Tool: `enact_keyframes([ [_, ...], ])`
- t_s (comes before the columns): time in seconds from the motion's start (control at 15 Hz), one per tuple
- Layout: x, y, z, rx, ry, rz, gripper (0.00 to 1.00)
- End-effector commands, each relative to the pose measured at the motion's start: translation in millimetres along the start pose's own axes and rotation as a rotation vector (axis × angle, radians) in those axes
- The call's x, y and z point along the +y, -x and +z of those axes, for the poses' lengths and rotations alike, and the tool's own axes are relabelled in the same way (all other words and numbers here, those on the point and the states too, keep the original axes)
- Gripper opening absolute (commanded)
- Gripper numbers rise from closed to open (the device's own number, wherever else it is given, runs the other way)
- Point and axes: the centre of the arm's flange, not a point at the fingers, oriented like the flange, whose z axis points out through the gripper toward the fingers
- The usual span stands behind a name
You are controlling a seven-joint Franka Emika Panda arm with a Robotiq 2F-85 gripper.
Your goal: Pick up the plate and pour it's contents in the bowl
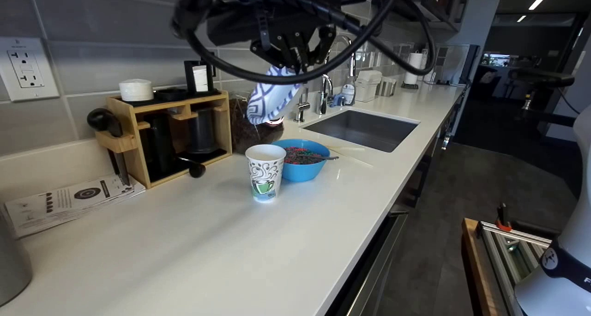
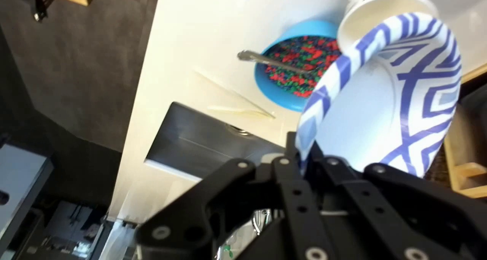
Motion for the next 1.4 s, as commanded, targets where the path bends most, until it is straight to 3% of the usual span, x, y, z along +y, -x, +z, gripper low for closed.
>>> enact_keyframes([
  [0.0, 27.0, -12.3, 46.3, -0.094, -0.152, 0.08, 0.01],
  [0.13, 21.3, -17.8, 56.7, -0.157, -0.219, 0.113, 0.01],
  [0.4, 30.8, -60.6, 121.1, -0.293, -0.339, 0.219, 0.01],
  [0.67, 35.7, -73.6, 144.0, -0.392, -0.525, 0.269, 0.01],
  [1.0, 49.5, -61.8, 157.1, -0.515, -0.763, 0.202, 0.01],
  [1.33, 54.1, -25.7, 153.1, -0.628, -0.91, 0.051, 0.01],
])
